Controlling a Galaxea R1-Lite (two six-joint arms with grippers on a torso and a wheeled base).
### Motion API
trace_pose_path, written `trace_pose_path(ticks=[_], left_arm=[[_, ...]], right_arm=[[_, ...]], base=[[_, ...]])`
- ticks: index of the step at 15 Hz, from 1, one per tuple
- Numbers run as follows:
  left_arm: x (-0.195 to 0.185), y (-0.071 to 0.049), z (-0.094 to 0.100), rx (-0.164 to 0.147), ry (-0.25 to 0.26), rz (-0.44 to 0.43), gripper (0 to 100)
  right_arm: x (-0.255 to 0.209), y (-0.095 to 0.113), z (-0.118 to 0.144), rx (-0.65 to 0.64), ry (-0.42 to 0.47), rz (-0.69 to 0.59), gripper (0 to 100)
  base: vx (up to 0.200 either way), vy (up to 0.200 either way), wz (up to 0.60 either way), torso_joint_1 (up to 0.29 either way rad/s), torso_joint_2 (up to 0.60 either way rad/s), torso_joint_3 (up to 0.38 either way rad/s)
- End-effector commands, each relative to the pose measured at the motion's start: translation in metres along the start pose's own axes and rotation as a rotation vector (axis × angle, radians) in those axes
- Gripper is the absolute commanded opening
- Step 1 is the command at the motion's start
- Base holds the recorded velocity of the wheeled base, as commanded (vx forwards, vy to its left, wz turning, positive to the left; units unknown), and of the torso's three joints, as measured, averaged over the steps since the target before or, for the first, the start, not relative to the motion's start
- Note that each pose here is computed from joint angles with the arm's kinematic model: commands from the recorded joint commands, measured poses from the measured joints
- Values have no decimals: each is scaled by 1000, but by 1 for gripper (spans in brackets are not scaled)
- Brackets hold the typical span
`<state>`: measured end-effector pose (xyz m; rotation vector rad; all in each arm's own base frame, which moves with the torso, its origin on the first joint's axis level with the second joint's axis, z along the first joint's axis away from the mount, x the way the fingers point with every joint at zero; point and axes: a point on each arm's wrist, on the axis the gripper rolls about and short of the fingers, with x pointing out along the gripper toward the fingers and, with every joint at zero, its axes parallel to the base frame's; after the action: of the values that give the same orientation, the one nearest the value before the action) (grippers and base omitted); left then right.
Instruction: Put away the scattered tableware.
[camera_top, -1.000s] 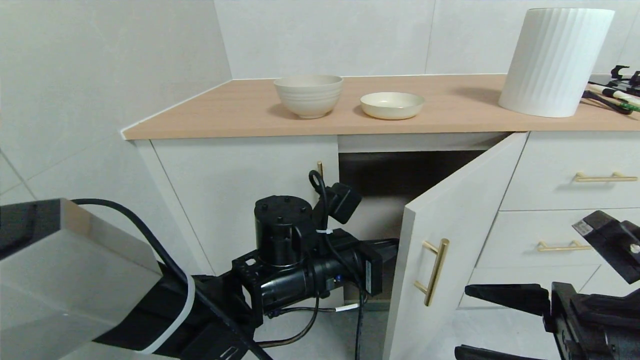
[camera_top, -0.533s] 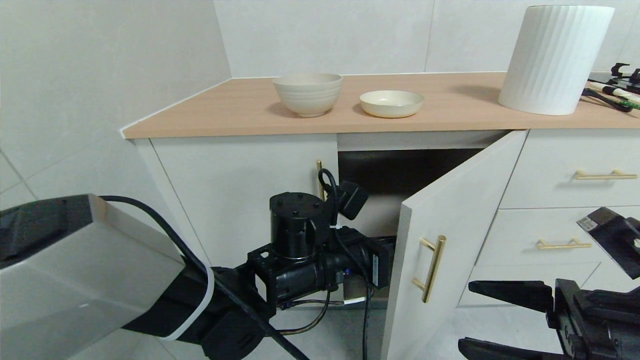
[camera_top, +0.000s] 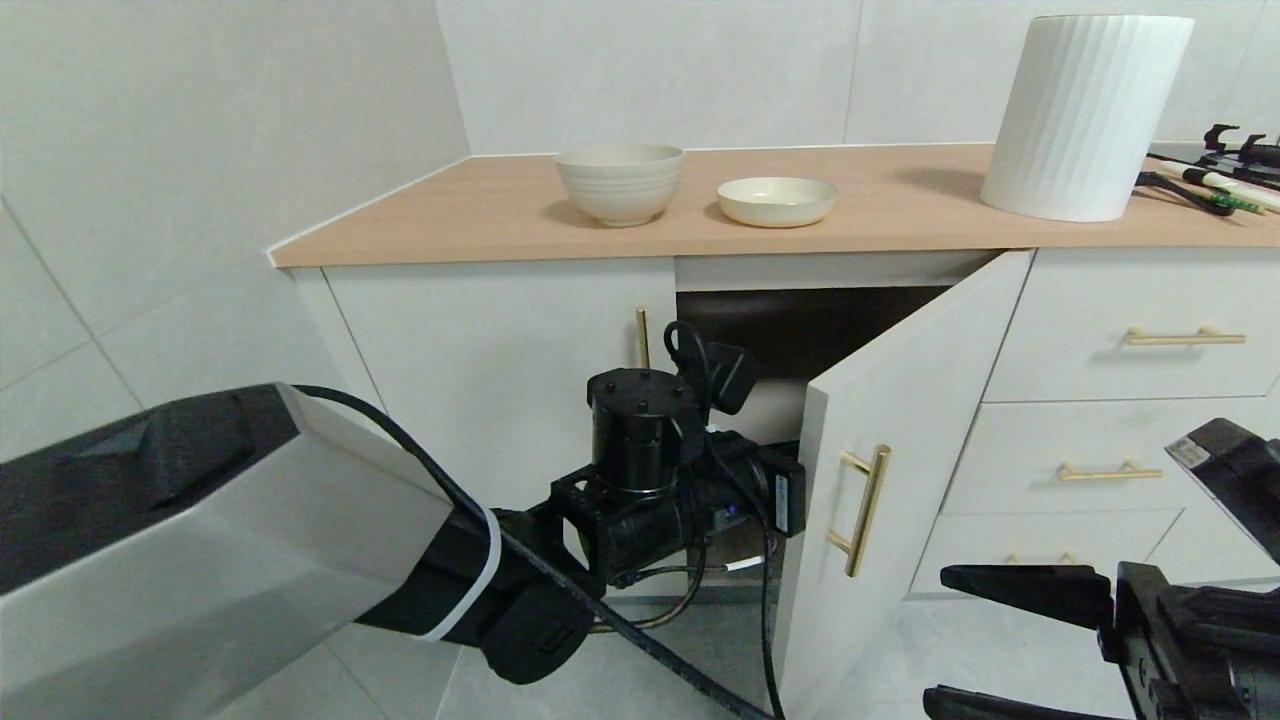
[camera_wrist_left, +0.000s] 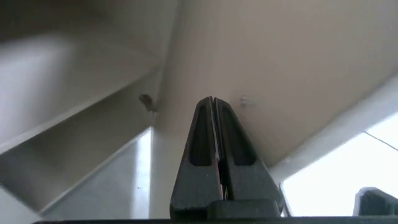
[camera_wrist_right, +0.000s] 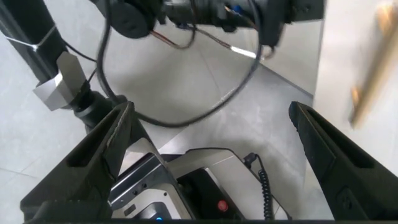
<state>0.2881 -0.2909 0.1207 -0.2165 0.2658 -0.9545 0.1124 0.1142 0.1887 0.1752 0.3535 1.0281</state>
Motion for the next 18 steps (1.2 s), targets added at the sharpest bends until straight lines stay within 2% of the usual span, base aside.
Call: trace_pose_path(ticks=[1, 3, 5, 7, 8, 9, 10, 11, 12, 13, 15, 16, 17, 18], left_arm=[[4, 1, -4, -1, 9, 7, 0], [4, -11, -3, 3, 14, -14, 0], [4, -28, -3, 9, 19, -39, 0], [3, -61, -4, 21, 15, -94, 0], [-4, -100, -6, 34, 22, -193, 0], [-12, -130, -11, 42, 46, -275, 0], [-17, -140, -13, 45, 60, -305, 0], [-19, -140, -12, 45, 58, -305, 0], [-18, -124, -9, 41, 53, -262, 0], [-18, -104, -6, 34, 49, -208, 0], [-22, -69, -4, 22, 52, -113, 0], [-25, -59, -1, 20, 43, -84, 0], [-39, -37, 9, 13, 17, -19, 0], [-52, -26, 17, 10, 2, 16, 0]], right_arm=[[-2, 2, 1, -6, -8, 11, 100], [-2, 4, 1, -7, -9, 20, 100], [-2, 6, 1, -11, -7, 35, 100], [-6, 13, 1, -24, -17, 73, 100], [-11, 21, 1, -38, -29, 122, 100], [-18, 25, 1, -48, -35, 174, 100], [-22, 27, 0, -53, -35, 218, 100], [-23, 27, 0, -52, -27, 229, 100], [-22, 27, -1, -44, 0, 220, 100], [-22, 26, -1, -41, 5, 214, 100], [-21, 23, 4, -37, -13, 183, 100], [-20, 20, 5, -32, -13, 163, 100], [-17, 12, 10, -17, -12, 110, 100], [-13, 8, 13, -7, -5, 85, 100]], base=[[0, 0, 0, 0, 0, 0], [0, 0, 0, 0, 0, 0], [0, 0, 0, 0, 0, 0], [0, 0, 0, 0, 0, 0], [0, 0, 0, 0, 0, 0], [0, 0, 0, 0, 0, 0], [0, 0, 0, 0, 0, 0], [0, 0, 0, 0, 0, 0], [0, 0, 0, 0, 0, 0], [0, 0, 0, 0, 0, 0], [0, 0, 0, 0, 0, 0], [0, 0, 0, 0, 0, 0], [0, 0, 0, 0, 0, 0], [0, 0, 0, 0, 0, 0]])
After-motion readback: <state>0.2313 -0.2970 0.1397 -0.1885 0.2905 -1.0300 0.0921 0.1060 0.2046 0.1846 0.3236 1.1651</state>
